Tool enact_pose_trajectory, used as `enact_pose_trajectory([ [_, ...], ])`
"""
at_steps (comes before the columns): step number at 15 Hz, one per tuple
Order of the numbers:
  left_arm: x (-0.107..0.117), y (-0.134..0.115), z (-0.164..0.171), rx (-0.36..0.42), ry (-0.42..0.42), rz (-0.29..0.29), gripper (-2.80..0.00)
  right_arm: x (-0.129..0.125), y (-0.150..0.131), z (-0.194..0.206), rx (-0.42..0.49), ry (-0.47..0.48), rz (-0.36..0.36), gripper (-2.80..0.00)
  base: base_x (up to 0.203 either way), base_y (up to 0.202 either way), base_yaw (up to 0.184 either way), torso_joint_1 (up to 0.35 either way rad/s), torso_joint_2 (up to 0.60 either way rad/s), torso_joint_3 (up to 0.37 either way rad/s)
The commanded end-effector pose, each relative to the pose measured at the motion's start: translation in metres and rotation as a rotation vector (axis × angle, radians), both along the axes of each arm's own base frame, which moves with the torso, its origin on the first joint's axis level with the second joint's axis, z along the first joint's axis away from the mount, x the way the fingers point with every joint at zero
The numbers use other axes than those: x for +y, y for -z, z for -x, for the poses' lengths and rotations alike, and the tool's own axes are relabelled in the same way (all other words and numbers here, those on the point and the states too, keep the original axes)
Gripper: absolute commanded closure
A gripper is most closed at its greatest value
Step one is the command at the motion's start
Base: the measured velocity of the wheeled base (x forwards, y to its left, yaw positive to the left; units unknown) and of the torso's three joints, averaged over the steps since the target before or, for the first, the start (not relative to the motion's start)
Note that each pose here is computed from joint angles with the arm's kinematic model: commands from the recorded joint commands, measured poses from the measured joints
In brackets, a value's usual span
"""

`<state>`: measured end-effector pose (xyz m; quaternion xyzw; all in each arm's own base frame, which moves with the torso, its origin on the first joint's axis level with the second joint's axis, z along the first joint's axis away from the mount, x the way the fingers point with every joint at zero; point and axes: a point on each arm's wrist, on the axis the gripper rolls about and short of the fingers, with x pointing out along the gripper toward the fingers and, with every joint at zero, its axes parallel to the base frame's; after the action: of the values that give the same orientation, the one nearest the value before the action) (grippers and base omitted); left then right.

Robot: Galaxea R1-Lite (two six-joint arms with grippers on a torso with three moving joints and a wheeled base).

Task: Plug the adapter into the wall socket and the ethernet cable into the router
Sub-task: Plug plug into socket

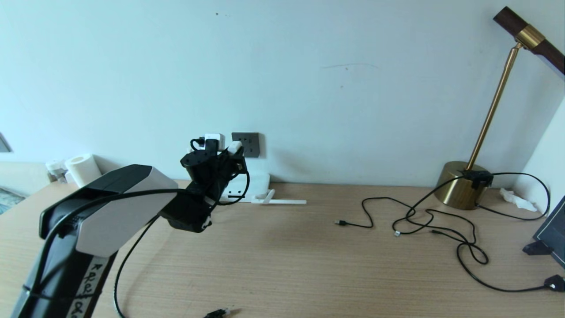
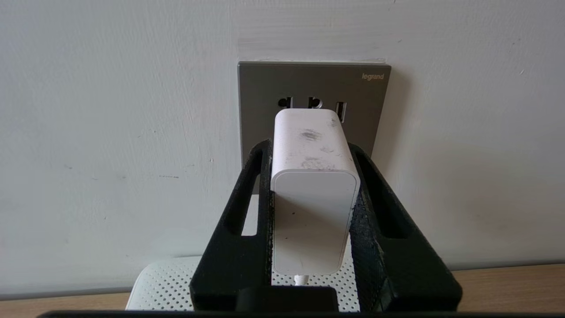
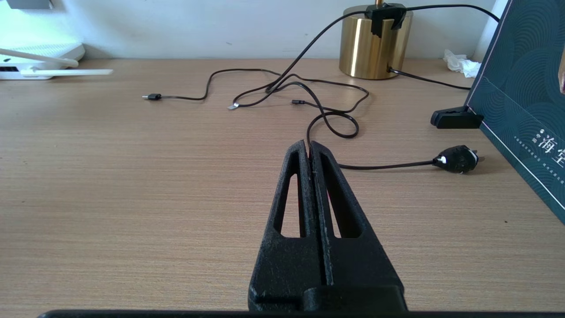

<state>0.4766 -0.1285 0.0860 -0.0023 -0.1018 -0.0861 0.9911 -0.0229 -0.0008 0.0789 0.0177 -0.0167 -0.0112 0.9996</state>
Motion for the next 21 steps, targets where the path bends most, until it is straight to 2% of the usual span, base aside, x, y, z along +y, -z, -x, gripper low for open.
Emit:
enact_pose_trajectory([
  [1, -0.002, 0.002, -0.004, -0.007, 0.001, 0.003, 0.0, 0.0, 0.002, -0.001, 0.008, 0.0, 0.0, 0.0, 0.0, 0.0, 0.0, 0.0, 0.0, 0.0],
  [21, -0.009, 0.007, -0.018, -0.007, 0.0, 0.005, 0.0, 0.0, 0.002, -0.001, 0.008, 0.0, 0.0, 0.0, 0.0, 0.0, 0.0, 0.0, 0.0, 0.0],
])
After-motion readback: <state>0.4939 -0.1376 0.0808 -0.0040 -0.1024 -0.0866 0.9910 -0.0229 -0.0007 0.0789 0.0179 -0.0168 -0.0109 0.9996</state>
